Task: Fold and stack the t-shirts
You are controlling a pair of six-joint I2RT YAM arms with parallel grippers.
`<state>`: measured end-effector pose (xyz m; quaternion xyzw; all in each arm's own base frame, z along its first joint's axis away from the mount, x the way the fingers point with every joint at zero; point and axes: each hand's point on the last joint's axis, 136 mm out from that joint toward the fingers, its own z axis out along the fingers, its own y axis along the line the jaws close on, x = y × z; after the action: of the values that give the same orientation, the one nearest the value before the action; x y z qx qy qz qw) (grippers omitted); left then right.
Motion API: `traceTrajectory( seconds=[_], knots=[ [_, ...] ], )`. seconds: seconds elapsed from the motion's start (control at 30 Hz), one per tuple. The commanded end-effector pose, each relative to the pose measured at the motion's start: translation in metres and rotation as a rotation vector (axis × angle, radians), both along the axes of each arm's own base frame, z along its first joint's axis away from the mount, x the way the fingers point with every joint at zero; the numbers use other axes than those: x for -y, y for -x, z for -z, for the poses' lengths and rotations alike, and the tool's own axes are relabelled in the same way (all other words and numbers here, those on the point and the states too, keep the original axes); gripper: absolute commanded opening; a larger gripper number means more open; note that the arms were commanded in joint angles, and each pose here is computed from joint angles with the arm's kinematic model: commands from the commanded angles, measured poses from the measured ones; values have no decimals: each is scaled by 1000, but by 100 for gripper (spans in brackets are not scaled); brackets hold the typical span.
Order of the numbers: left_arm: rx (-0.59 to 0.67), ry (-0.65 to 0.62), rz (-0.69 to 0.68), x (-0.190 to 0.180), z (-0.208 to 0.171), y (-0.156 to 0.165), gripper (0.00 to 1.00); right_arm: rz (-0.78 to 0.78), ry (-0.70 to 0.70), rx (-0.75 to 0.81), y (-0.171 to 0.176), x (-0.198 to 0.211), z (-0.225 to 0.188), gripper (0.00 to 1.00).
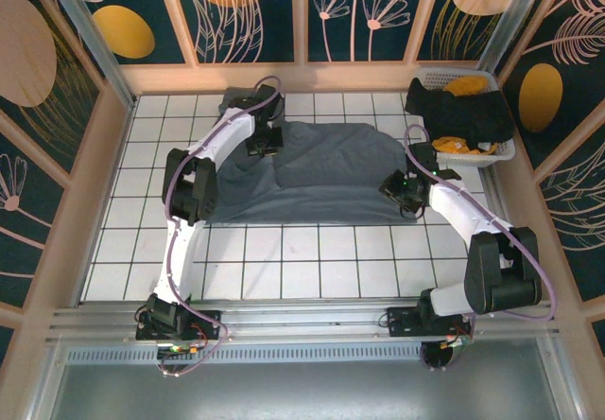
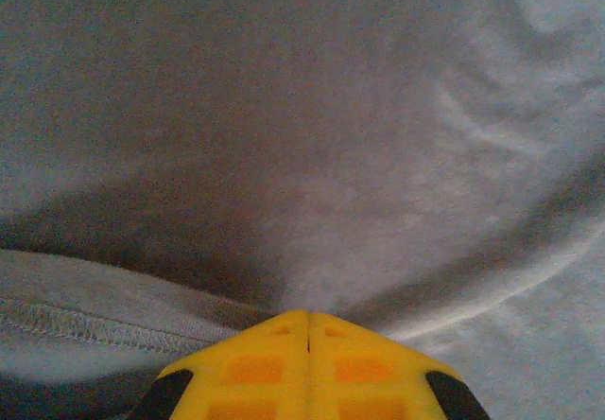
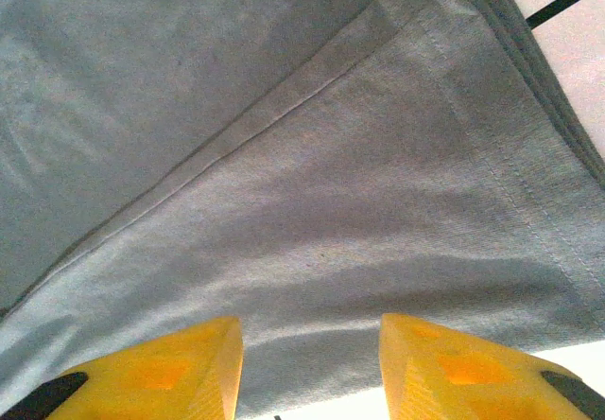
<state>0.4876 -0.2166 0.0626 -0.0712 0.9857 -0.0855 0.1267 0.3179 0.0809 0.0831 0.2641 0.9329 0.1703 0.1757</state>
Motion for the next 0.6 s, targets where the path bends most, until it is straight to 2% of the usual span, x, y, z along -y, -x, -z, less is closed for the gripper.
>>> traceTrajectory(
  seconds=[0.0, 0.03, 0.07, 0.17, 0.3, 0.4, 0.5, 0.57],
  knots=[
    [45, -2, 28, 7, 3, -14, 0, 2, -1, -26, 4, 1, 1, 43],
    [55, 1, 30, 8, 3, -16, 0, 1, 0, -29, 4, 1, 1, 43],
    [69, -4, 29, 7, 0, -18, 5, -3, 0, -29, 4, 1, 1, 43],
    [177, -19, 13, 3, -31, -33, 37, -8, -2, -33, 5, 0, 2, 43],
    [313, -104, -97, -29, -86, -35, 60, -12, -8, -38, 5, -2, 3, 43],
    [310, -101, -205, -63, -95, -22, 60, -38, -21, -26, 2, -8, 1, 43],
    [195, -58, -306, -103, -66, -5, 58, -120, -48, 30, -5, -28, -9, 44],
    [172, -33, -305, -117, -51, 0, 58, -197, -78, 80, -11, -47, -18, 44]
  ],
)
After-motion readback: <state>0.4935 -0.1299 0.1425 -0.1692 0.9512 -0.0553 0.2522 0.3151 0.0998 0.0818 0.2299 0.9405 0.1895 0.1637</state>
